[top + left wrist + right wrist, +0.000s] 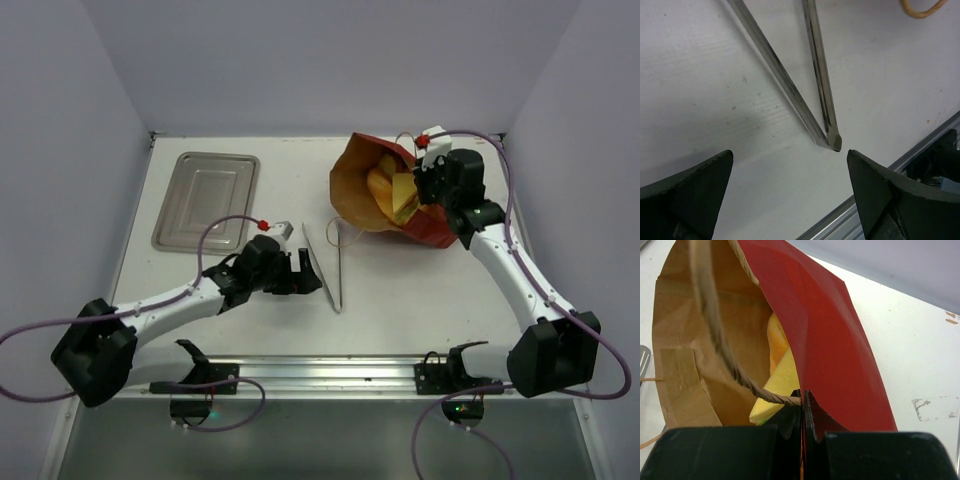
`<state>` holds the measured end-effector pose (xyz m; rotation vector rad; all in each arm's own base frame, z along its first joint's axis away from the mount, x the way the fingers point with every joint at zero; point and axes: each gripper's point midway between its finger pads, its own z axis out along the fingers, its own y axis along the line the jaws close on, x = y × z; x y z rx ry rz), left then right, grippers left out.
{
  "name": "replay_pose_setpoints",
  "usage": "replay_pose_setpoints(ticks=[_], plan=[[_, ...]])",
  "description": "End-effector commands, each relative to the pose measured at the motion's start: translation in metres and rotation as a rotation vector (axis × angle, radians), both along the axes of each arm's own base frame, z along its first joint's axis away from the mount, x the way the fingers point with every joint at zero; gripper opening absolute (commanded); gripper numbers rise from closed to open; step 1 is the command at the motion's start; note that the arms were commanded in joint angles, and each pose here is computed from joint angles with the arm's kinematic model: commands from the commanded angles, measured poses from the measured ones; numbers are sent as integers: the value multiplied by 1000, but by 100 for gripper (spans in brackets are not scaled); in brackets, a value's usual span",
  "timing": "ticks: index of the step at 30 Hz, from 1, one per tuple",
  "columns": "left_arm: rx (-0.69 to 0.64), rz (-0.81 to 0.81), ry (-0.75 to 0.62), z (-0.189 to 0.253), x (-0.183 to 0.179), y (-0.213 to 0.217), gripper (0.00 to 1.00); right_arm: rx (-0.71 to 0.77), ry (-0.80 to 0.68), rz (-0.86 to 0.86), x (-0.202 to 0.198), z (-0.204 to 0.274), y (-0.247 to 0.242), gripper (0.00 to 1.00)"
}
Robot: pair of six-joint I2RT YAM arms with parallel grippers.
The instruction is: Take the fake bread out of the paper bag
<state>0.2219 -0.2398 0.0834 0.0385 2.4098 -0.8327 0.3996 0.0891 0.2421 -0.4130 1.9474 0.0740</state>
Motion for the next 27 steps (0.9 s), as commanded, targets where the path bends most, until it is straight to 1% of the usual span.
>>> replay_pose_setpoints(ticks=[1,2,3,4,7,8,10,14,16,18,20,21,22,23,24,26,27], plan=[[57,122,-44,10,20,-23,100,21,24,-21,-6,-7,0,0],[106,132,-9,-5,21,-27,100,23,26,-16,-7,-8,2,0],[104,147,-27,7,30,-38,100,26,24,-12,-9,-7,3,0],[193,153,11,-14,26,-38,100,26,29,-7,-11,-10,4,0],[278,175,17,-17,32,-54,100,30,28,-4,-13,-11,5,0],[329,183,42,-34,32,-55,100,32,27,-2,-14,-12,6,0],[397,186,40,-42,35,-61,100,34,25,-2,-15,-11,6,0],[453,208,31,-51,42,-70,100,38,20,-4,-17,-11,5,0],[541,234,39,-65,43,-62,100,39,17,-7,-17,-11,5,0],[574,249,33,-66,47,-63,100,42,16,-10,-18,-10,4,0],[604,255,20,-72,48,-63,95,43,11,-13,-18,-9,4,0],[612,257,19,-75,47,-62,90,45,9,-13,-19,-7,4,0],[622,260,15,-76,48,-60,78,43,10,-16,-19,-8,3,0],[635,259,16,-79,46,-57,72,46,4,-18,-19,-6,3,0],[643,260,11,-79,45,-54,59,45,7,-23,-19,-7,2,0],[667,263,12,-81,38,-41,48,45,4,-29,-19,-6,1,0],[663,263,6,-76,36,-37,46,45,1,-31,-20,-5,0,0]])
